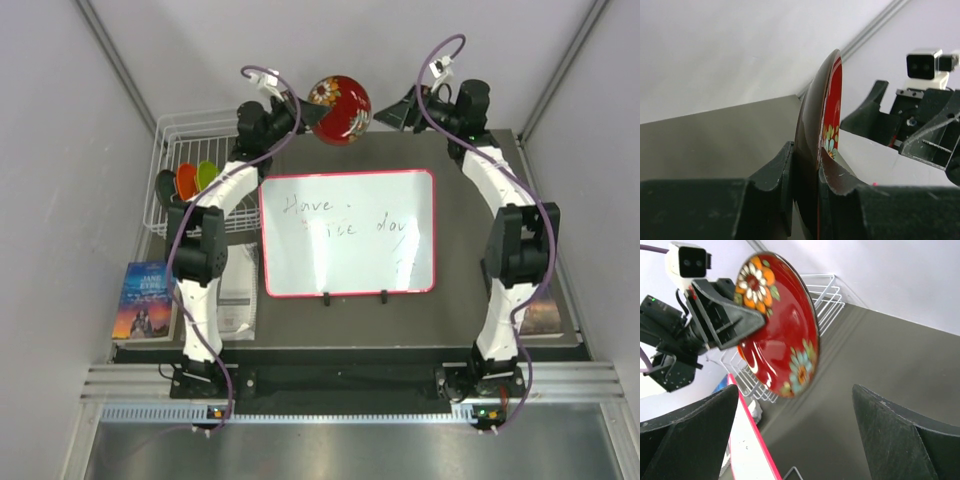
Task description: Unload the plates from the dish rack
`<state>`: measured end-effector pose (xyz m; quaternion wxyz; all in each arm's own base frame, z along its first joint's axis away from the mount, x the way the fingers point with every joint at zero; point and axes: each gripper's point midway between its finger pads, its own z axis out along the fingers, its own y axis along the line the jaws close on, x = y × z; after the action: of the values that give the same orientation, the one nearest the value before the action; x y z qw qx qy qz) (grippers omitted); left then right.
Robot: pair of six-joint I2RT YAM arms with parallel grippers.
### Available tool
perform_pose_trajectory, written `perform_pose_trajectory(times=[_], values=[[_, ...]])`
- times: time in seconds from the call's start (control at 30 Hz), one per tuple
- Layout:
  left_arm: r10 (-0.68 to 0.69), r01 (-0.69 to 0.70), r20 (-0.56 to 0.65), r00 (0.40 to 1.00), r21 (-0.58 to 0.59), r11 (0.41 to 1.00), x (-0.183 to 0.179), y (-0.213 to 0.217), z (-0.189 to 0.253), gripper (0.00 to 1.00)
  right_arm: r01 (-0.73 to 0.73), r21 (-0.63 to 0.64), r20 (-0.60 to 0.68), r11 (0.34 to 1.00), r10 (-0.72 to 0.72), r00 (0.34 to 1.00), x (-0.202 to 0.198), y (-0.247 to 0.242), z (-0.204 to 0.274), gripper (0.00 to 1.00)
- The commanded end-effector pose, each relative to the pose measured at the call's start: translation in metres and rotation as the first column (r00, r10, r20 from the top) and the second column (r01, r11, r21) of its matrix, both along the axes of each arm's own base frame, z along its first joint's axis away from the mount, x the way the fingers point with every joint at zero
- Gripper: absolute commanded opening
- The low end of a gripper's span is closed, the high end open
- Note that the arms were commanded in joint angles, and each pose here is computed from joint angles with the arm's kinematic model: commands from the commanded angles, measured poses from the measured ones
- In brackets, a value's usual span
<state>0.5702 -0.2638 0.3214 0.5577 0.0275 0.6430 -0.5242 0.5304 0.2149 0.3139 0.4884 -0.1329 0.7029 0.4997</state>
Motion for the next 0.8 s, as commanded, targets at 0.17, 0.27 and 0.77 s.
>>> perform_pose_trajectory(times=[0.17, 0.27, 0.77], values=[[-0.102, 0.112, 0.157, 0.982, -0.058, 0.992, -0.021, -0.04, 0.049, 0.0, -0.096, 0.042, 0.083, 0.994, 0.092, 0.992, 0.005, 0.023, 0.02, 0.9], [-0.105, 0.117, 0.17, 0.98, -0.061, 0.991, -0.022, -0.042, 0.051, 0.0, -0.105, 0.046, 0.068, 0.993, 0.102, 0.992, 0.007, 0.026, 0.013, 0.87], [-0.155, 0.182, 0.195, 0.969, -0.134, 0.974, -0.021, -0.05, 0.062, 0.0, -0.169, 0.09, 0.111, 0.982, 0.159, 0.981, 0.002, 0.032, 0.012, 0.54]])
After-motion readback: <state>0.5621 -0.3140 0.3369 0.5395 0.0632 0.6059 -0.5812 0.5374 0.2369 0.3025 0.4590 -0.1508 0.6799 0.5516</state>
